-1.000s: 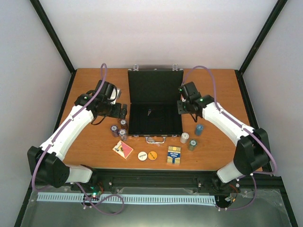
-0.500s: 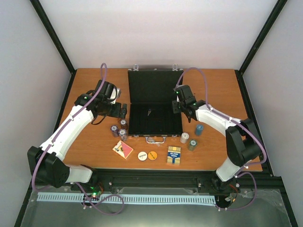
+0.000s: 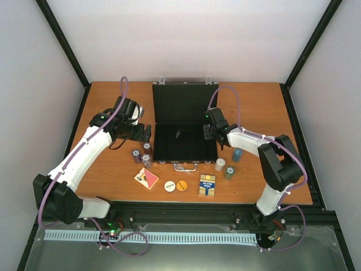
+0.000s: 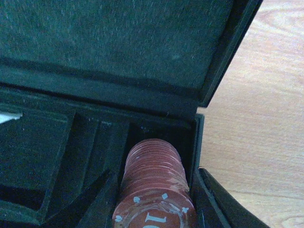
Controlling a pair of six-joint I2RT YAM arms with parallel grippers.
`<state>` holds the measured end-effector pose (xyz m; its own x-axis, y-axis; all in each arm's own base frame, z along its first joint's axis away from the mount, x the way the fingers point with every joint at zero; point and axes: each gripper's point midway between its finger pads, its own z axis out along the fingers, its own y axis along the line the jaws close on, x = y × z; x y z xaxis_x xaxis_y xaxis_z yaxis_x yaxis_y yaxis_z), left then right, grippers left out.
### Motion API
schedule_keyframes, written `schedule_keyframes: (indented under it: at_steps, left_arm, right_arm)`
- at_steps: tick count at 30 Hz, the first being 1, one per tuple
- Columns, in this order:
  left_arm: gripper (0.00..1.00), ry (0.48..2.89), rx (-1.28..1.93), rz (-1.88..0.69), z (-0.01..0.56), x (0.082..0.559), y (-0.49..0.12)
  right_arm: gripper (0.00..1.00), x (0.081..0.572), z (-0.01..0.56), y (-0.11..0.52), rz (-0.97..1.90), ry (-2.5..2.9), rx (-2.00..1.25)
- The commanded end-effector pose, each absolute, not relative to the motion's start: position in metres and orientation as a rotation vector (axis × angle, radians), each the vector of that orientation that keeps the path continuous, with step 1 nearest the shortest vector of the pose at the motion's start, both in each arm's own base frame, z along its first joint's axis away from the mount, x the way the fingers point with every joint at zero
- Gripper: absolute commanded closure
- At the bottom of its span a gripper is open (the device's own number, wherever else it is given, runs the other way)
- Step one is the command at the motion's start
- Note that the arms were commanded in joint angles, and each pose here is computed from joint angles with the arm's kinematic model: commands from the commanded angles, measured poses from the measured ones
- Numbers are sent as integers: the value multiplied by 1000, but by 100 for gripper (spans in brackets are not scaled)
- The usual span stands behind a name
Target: Pack up texas hold em set
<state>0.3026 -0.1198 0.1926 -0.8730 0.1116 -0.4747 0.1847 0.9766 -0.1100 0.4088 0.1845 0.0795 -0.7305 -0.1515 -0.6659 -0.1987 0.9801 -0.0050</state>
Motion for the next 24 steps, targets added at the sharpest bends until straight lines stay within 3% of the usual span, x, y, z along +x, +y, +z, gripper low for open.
schedule_keyframes:
  at_steps: [1,3,6,11,16,24]
  left_arm:
    - [0,2641,210,-207,190,304,-122]
    - [0,2644,212,-206,188,304,-121]
    - [0,2647,213,-201,187,303,-121]
    - [0,2656,204,-205,182,301,-120]
    - [0,2658,200,-213,180,299,-121]
    - [0,2679,202,-208,172,299,-121]
  right_arm:
    - [62,397,55,180,51,2452,-218]
    - [49,391,55,182,56,2462,-220]
    - [43,380,61,188,67,2467,-232]
    - [19,367,79,192,66,2457,-238]
    - [9,359,112,185,55,2456,-201]
    - [4,316,120,146,-127,2639,-158]
